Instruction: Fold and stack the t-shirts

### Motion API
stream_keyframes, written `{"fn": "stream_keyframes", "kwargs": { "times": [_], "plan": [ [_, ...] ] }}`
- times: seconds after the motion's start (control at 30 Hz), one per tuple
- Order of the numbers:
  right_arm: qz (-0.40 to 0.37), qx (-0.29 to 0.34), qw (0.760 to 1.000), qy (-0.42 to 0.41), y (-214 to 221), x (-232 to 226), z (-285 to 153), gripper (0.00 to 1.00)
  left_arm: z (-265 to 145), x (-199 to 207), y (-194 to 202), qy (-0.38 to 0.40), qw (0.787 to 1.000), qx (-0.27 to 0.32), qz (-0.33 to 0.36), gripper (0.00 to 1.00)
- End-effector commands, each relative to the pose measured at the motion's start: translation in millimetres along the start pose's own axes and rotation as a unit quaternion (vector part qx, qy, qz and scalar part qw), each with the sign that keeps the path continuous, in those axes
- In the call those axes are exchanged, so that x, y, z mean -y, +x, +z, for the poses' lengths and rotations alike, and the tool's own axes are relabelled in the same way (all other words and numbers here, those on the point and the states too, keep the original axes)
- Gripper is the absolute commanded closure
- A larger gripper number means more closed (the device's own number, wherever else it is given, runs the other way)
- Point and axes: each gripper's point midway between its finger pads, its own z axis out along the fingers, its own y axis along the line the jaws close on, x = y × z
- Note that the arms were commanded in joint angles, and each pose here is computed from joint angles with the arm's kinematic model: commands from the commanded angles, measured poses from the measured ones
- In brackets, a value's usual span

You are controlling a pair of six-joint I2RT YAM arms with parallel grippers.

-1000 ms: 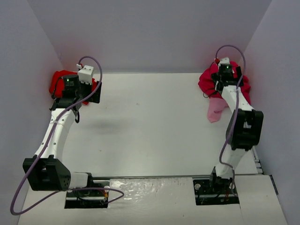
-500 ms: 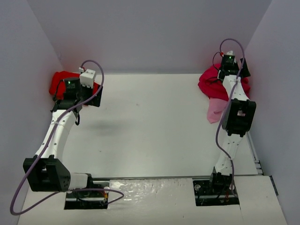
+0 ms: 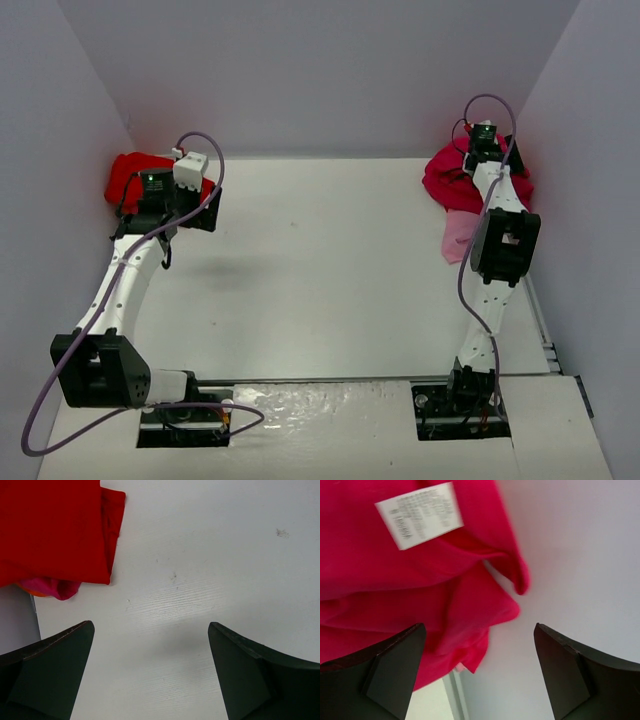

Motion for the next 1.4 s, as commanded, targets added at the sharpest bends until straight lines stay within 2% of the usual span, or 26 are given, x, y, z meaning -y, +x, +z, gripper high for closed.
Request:
{"fn": "stream_keyframes", "kwargs": {
  "times": [0.0,0.07,0.17,0.5,0.7,0.93,1.1,1.37],
  "plan": [
    [0.039,0.028,0.996,-0.079,-20.4,-0.7,-6.7,0.22,-7.1,-5.1,-24.1,-0.011,0.999,0.04,0.014,0.03],
    [0.047,0.019,0.991,-0.122,-16.5,-14.0,-0.8,0.25,-7.0,-5.1,-26.1,-0.01,0.999,0.041,0.012,0.03],
    [0.061,0.02,0.988,-0.139,-17.6,-14.7,-0.3,0.25,-6.0,-3.3,-26.9,-0.007,0.999,0.043,0.01,0.03],
    [0.106,0.081,0.985,-0.11,-56.9,29.9,-25.9,0.19,-1.4,-5.1,-23.2,-0.011,0.999,0.034,0.011,0.03],
    [0.092,0.078,0.987,-0.108,-53.0,30.3,-24.5,0.19,-0.2,-7.0,-19.5,-0.017,0.999,0.029,0.017,0.03],
    [0.078,0.066,0.994,-0.031,-46.6,54.4,-1.9,0.16,-1.0,-9.5,-20.8,-0.021,0.999,0.024,0.022,0.03],
    [0.058,0.066,0.996,-0.01,-48.8,61.4,4.7,0.13,0.4,-12.0,-18.2,-0.026,0.999,0.016,0.026,0.03],
    [0.037,0.048,0.998,-0.025,-31.4,45.7,30.7,0.11,6.2,-14.7,-10.4,-0.032,0.999,0.0,0.032,0.03]
  ]
}}
